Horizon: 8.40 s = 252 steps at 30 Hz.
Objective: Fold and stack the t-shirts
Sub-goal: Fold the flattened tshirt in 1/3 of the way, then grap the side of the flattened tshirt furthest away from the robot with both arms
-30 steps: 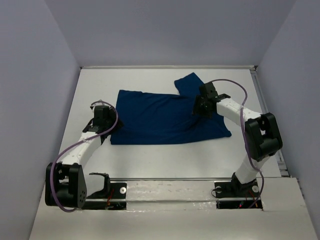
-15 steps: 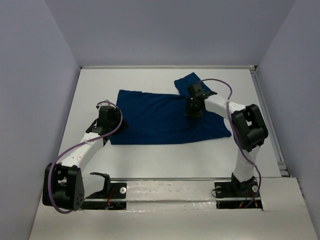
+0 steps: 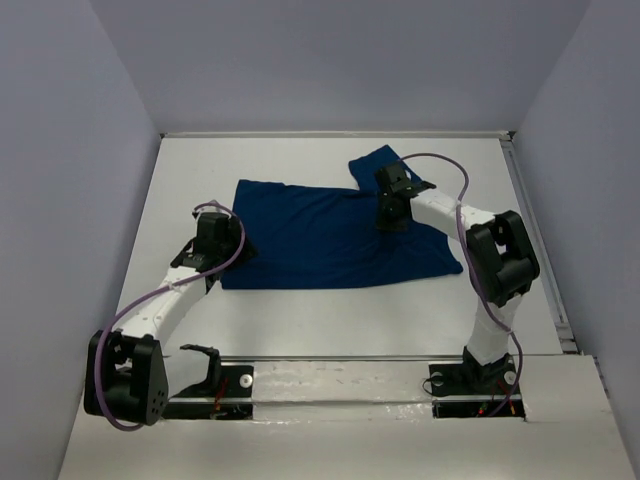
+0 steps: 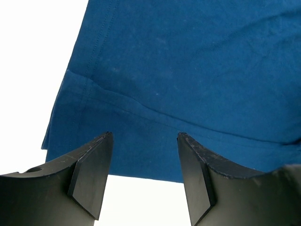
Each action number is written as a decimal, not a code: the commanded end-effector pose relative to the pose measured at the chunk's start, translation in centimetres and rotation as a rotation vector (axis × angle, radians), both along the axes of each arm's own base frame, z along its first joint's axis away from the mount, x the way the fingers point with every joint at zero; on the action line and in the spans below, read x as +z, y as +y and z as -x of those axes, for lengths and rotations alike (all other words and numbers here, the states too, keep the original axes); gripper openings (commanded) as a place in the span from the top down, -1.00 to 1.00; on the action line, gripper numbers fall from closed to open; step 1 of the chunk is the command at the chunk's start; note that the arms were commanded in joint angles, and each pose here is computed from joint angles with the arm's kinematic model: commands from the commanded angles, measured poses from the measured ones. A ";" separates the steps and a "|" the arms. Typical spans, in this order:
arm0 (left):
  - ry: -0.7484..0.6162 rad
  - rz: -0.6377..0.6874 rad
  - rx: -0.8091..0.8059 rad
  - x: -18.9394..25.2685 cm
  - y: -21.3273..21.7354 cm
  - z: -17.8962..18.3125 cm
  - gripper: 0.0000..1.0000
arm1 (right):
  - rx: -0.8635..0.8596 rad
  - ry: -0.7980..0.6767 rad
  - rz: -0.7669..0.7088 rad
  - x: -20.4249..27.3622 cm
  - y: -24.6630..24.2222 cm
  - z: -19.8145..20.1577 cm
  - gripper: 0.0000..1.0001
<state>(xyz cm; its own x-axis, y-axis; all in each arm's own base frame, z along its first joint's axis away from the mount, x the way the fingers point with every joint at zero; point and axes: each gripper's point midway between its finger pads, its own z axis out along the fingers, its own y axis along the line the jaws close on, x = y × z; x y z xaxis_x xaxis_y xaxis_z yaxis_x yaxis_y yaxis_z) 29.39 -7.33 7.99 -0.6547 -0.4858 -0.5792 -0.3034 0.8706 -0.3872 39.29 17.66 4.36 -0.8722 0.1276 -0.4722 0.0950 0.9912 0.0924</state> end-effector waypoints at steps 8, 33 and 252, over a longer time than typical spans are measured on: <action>-0.049 0.008 -0.009 1.6 -0.4 -0.1 -0.13 | 0.057 -0.084 -0.112 2.8 4.2 -3.1 0.45; -0.165 0.262 -0.367 7.2 -14.2 -1.3 0.65 | -0.159 -0.105 -0.093 4.7 -12.0 -4.0 0.15; 0.161 0.116 -0.128 -6.8 -8.5 2.2 0.28 | 0.038 0.005 -0.364 0.1 1.9 9.2 1.00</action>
